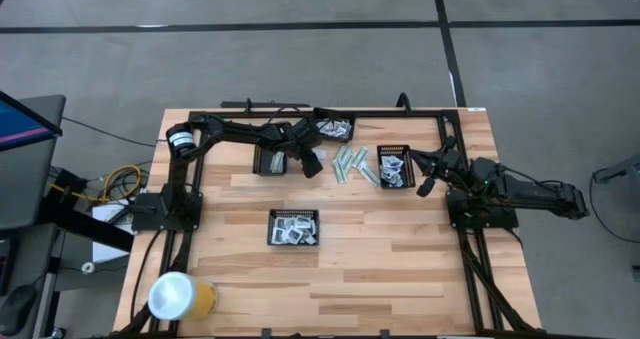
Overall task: Pick & Place First Aid Supplies
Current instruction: Put the green bandage into the left black bin
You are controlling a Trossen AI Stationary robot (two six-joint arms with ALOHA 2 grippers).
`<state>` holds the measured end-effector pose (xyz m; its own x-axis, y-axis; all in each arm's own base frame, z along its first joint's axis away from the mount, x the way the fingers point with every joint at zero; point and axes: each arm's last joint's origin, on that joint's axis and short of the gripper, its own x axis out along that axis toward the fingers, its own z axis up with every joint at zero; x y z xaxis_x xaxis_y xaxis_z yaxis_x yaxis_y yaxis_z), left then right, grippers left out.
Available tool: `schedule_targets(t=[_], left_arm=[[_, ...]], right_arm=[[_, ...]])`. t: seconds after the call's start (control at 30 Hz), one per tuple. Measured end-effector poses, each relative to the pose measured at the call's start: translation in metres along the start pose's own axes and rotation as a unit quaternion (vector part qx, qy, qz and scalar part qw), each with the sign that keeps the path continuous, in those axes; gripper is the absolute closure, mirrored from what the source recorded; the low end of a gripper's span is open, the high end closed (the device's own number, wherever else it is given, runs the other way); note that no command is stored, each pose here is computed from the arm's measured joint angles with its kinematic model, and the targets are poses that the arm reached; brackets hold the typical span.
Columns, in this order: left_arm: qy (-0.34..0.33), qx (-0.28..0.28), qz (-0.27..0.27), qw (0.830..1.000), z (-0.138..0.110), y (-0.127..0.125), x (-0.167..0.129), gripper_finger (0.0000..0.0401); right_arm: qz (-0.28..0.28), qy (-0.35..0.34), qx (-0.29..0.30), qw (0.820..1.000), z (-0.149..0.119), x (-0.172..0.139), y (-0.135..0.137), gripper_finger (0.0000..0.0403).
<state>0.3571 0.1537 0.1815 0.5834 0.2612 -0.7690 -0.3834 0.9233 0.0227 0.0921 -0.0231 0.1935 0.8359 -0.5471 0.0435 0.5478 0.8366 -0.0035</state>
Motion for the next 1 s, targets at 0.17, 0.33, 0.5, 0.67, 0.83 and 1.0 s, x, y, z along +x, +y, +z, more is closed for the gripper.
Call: schedule_targets(t=[0.17, 0.33, 0.5, 0.67, 0.83, 1.0], left_arm=[[0.000, 0.000, 0.007, 1.000, 0.000, 0.000, 0.000, 0.0258], [0.005, -0.002, 0.009, 1.000, -0.001, 0.002, -0.002, 0.0281], [0.006, -0.002, 0.009, 1.000, -0.001, 0.000, -0.002, 0.0321], [0.008, -0.002, 0.008, 1.000, -0.001, 0.000, -0.002, 0.0375], [0.009, -0.001, 0.009, 1.000, -0.001, 0.000, -0.005, 0.0394], [0.002, 0.000, 0.027, 1.000, 0.002, 0.002, -0.016, 0.0397]], right_arm=[[0.000, 0.000, 0.000, 1.000, 0.000, 0.000, 0.000, 0.0395], [0.000, 0.000, 0.000, 1.000, 0.000, 0.000, 0.000, 0.0395], [0.000, 0.000, 0.000, 1.000, 0.000, 0.000, 0.000, 0.0395], [0.000, 0.000, 0.000, 1.000, 0.000, 0.000, 0.000, 0.0395], [0.000, 0.000, 0.000, 1.000, 0.000, 0.000, 0.000, 0.0395], [0.000, 0.000, 0.000, 1.000, 0.000, 0.000, 0.000, 0.0395]])
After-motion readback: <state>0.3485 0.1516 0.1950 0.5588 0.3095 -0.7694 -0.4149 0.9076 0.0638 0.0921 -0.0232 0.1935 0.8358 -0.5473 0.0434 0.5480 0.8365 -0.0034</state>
